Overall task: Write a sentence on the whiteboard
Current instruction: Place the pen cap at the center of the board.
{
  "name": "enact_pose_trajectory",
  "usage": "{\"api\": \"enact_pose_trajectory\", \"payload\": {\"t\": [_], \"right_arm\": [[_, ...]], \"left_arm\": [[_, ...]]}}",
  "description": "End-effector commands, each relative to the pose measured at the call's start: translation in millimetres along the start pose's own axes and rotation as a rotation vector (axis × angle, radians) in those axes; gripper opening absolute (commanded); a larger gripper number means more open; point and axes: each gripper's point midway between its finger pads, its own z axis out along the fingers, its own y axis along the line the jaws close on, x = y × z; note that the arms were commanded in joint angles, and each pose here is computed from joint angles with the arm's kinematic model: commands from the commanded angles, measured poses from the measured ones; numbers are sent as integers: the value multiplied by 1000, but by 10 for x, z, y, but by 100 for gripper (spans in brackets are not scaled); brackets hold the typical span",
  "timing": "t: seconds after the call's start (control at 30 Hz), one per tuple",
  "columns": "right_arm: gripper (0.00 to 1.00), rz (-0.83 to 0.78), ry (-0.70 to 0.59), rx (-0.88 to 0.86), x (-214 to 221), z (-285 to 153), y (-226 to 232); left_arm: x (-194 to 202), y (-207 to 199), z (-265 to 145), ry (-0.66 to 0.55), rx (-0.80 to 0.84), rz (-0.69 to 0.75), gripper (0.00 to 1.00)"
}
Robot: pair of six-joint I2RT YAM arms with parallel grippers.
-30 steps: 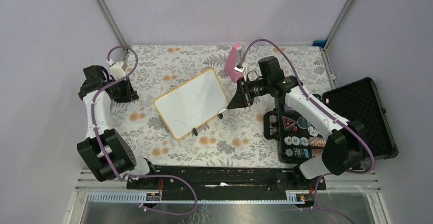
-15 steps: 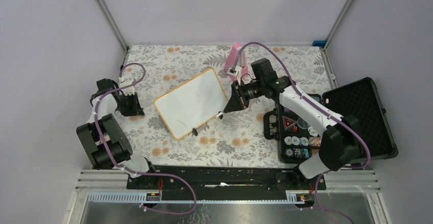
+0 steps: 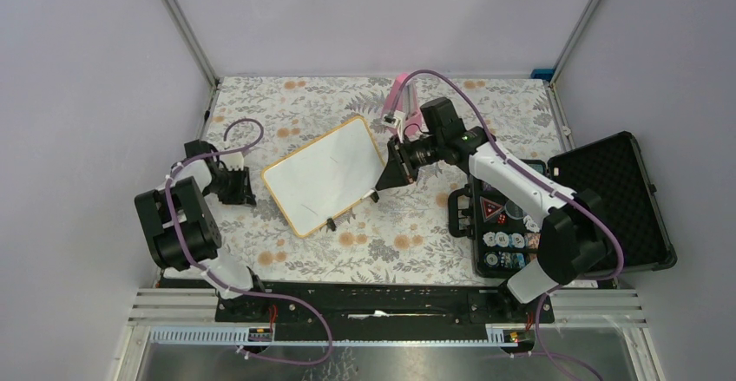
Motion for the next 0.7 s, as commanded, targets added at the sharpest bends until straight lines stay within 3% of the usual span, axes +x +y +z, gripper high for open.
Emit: {"api": "enact_pose_trajectory", "payload": {"t": [0.0, 0.37, 0.67], "right_arm": [[0, -81, -30, 0, -192, 14, 31], [0, -126, -37, 0, -262, 42, -17], [0, -187, -44, 4, -345, 52, -56]], "left_arm": [[-34, 99, 83, -7, -33, 28, 26], [-119, -42, -69, -24, 10, 35, 48], [-679, -394, -864, -209, 81, 101, 70]]}}
